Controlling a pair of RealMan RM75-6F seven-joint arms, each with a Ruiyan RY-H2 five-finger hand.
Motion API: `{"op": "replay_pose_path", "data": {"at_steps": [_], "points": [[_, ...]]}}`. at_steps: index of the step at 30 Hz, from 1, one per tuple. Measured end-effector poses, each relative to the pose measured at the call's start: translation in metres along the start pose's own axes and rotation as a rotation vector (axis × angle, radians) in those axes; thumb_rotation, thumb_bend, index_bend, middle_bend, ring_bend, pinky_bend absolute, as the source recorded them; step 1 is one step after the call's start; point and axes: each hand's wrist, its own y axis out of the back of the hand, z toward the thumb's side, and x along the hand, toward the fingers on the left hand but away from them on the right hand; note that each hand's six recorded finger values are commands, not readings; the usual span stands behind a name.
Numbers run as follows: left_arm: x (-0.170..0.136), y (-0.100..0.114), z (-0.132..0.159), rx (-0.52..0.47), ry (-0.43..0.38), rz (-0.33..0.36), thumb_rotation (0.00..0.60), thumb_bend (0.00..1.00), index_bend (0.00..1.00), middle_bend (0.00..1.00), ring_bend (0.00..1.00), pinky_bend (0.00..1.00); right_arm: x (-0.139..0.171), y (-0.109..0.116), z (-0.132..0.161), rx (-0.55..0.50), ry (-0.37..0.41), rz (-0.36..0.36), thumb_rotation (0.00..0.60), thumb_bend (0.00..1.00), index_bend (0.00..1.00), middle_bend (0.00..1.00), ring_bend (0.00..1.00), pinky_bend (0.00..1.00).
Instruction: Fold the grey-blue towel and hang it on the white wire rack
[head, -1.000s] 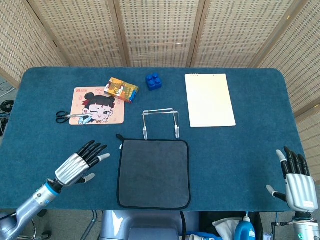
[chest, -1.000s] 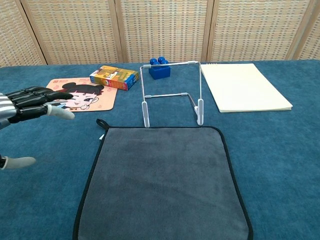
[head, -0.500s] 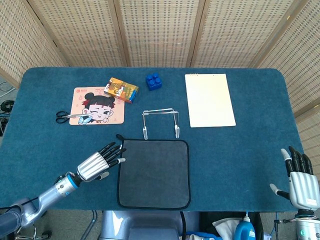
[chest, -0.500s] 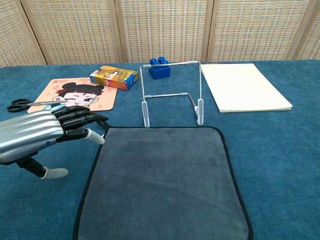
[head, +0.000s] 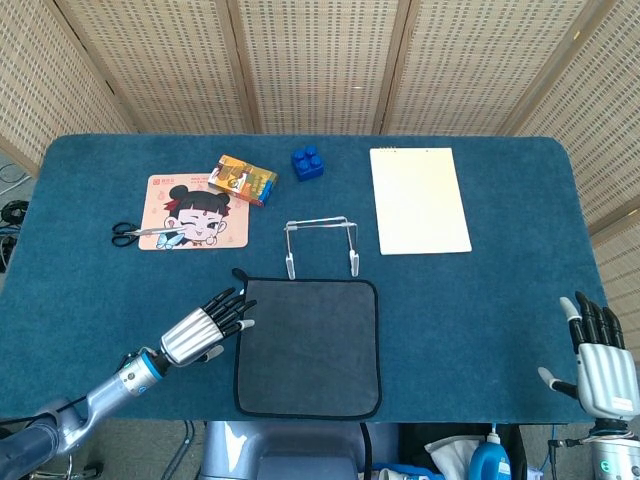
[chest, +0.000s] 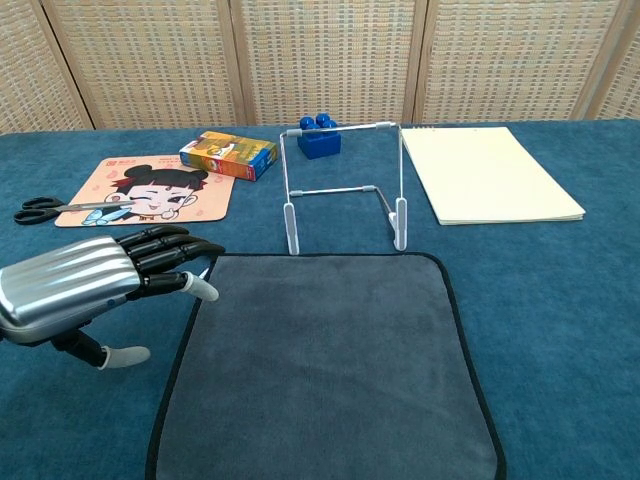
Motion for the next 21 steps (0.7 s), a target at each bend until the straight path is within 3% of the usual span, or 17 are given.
{"op": "replay_pose_path", "data": {"at_steps": [21], "points": [[0.018, -0.008, 0.011, 0.043, -0.035, -0.017, 0.600, 0.32, 0.23, 0.00, 0.00, 0.00, 0.000, -0.003, -0.003, 0.009, -0.014, 0.006, 0.600, 0.00, 0.00, 0.00, 0.00, 0.00]]}}
